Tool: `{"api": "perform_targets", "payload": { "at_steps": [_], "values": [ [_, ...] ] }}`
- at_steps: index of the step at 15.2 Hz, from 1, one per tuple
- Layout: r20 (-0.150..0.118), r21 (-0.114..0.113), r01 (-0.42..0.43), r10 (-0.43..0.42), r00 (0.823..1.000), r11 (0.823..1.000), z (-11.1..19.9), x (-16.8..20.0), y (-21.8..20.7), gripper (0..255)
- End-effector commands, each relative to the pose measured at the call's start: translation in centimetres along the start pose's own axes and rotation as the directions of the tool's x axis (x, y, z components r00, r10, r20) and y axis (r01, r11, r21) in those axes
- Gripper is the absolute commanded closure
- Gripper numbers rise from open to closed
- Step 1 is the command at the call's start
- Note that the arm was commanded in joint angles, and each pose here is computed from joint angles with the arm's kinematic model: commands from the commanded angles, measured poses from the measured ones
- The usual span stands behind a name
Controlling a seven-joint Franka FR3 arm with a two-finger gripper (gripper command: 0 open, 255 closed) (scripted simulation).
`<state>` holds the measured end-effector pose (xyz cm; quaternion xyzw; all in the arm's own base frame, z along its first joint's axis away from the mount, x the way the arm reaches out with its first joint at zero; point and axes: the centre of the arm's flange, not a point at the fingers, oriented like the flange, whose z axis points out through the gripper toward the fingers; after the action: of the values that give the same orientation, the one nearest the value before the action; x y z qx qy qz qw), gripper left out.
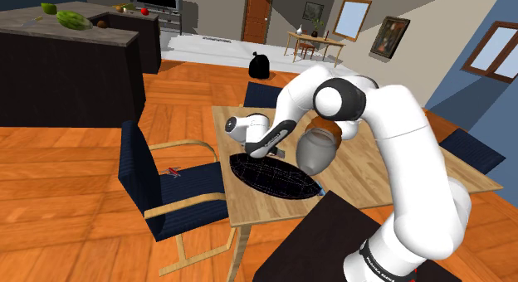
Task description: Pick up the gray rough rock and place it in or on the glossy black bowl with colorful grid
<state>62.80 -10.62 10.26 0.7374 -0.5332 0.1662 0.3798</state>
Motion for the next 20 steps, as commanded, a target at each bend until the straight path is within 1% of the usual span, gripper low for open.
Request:
{"api": "perform_targets", "payload": {
  "at_steps": [1,6,14,15,20],
  "values": [
    [-0.004,-0.004,-0.007,0.007,1.000,1.000,1.1,0.1,-0.1,0],
    [-0.004,-0.004,-0.007,0.007,1.000,1.000,3.6,0.1,-0.1,0],
    [-0.004,-0.004,-0.007,0.007,1.000,1.000,3.6,0.1,-0.1,0],
    [-0.004,-0.004,-0.007,0.007,1.000,1.000,3.6,0.1,-0.1,255],
    [-0.004,-0.005,-0.007,0.007,1.000,1.000,3.5,0.1,-0.1,255]
  ]
}}
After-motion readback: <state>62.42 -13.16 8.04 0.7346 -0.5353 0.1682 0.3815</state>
